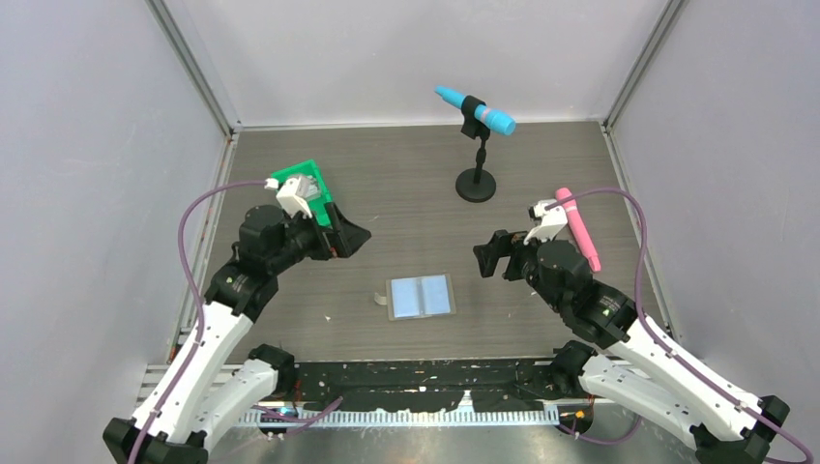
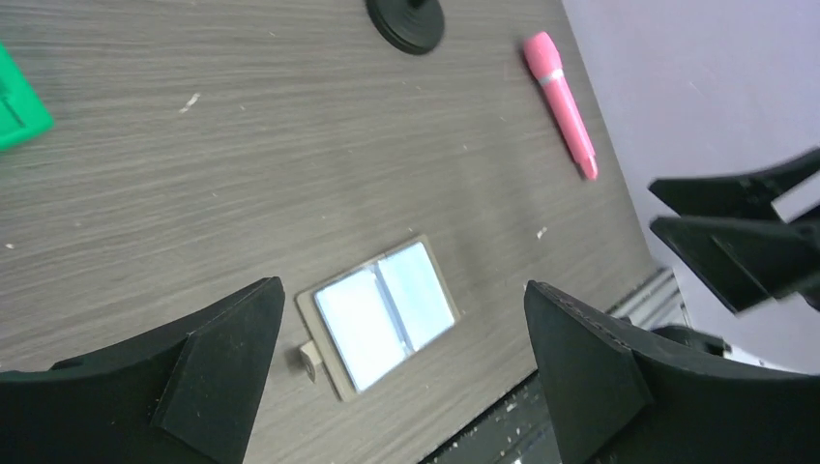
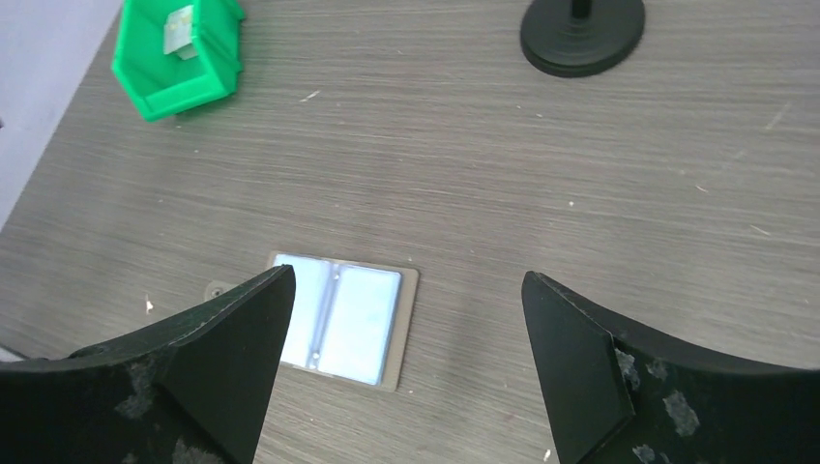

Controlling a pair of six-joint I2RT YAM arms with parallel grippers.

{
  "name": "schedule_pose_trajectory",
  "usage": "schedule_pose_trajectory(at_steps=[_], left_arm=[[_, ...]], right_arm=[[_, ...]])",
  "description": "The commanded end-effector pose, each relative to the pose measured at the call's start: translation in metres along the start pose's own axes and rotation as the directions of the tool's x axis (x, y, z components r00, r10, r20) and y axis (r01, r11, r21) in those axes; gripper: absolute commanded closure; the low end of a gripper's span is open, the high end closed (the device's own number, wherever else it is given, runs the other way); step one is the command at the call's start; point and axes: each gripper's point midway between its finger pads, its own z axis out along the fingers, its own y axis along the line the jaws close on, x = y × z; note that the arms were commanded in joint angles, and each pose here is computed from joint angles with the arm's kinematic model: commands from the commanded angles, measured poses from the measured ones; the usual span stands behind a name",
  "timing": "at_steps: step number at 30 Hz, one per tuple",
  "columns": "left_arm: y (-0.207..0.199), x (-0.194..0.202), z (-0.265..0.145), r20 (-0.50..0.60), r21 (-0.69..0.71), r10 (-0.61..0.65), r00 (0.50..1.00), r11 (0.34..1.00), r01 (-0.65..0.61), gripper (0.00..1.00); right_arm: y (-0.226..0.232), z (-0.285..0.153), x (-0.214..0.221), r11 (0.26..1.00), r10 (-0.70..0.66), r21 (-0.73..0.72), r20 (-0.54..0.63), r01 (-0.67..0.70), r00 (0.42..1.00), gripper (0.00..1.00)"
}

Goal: Take the credit cards out of the card holder
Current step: Reset both arms

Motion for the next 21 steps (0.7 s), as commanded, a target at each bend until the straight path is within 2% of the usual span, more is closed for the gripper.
schedule_pose_trajectory(at_steps=[1,8,21], left_arm=[[-0.021,0.015,-0.017,-0.03,0.127,0.028,0.999,0.992,-0.024,0.0],[-0.036,0.022,-0.035,0.005,0.23,0.065,0.998,0.971,-0.065,0.0],[-0.031,0.032,-0.05,0.011,0.212,0.079,0.997,0.974,-0.079,0.0]], right_arm=[[-0.01,-0.007,-0.014,0.997,0.047,0.063,0.051,-0.05,0.998,0.05],[-0.005,-0.009,-0.011,0.992,0.121,0.034,0.053,-0.123,0.991,0.04],[-0.004,-0.014,-0.02,0.99,0.139,0.011,0.095,-0.141,0.986,0.05]])
